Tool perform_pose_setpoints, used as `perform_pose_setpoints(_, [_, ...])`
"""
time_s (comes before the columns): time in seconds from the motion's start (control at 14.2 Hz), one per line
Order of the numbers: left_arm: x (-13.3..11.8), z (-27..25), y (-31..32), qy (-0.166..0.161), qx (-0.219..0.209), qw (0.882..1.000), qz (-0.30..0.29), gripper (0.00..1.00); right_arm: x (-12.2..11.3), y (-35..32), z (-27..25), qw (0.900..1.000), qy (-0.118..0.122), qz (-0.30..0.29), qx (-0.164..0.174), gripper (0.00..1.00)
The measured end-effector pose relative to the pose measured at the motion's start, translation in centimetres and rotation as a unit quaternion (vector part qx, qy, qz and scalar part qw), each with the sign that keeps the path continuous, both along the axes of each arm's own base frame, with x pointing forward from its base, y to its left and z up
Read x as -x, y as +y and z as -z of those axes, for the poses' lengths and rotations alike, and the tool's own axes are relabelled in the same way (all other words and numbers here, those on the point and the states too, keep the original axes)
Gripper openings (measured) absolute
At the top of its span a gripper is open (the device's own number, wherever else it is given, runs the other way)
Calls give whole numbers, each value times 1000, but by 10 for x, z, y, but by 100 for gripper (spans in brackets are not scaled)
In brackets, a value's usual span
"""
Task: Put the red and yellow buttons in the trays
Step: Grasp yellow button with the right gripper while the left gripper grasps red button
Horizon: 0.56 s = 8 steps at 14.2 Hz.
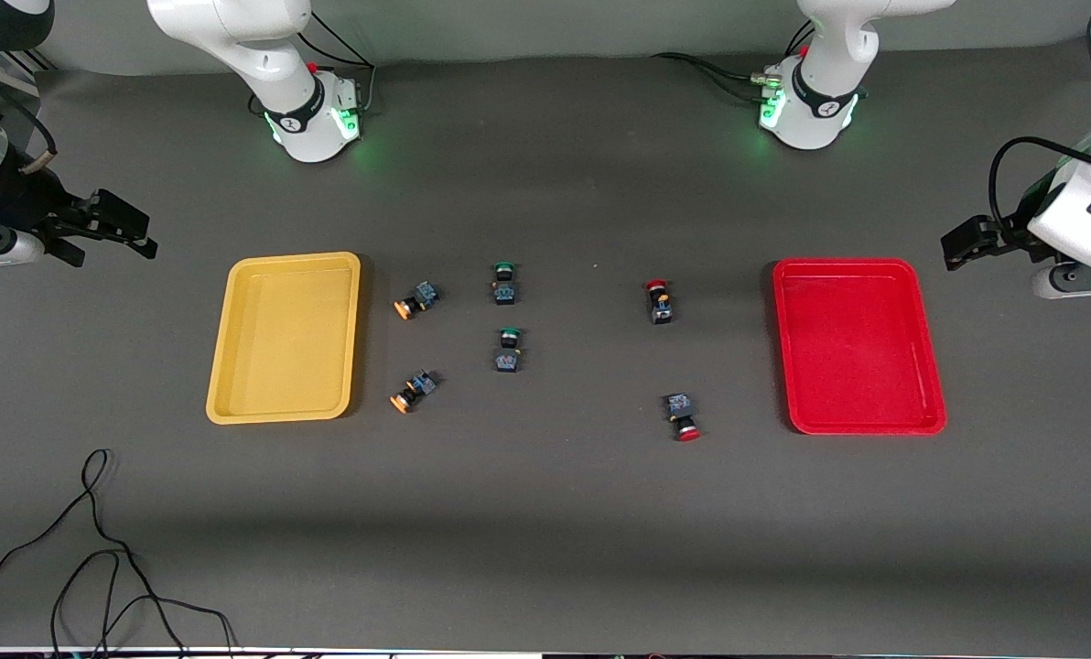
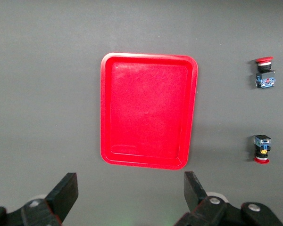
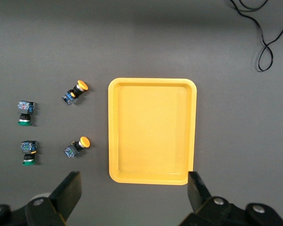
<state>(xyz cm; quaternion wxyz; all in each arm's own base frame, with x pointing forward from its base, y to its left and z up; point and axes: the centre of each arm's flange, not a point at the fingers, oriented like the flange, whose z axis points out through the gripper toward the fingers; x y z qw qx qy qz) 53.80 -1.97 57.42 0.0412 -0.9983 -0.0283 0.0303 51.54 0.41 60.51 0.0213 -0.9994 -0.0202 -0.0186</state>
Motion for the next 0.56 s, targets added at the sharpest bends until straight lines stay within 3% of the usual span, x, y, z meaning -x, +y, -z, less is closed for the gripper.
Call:
perform_pose_setpoints(0.21, [0,-1,2,1,0,1000,-2,100,0,0,3,1000,7,-2,9,100])
perform_pose_setpoints(0.56, [6,-3,3,23,-2,1000,-5,100,-4,28,44,999,45,28,12,100])
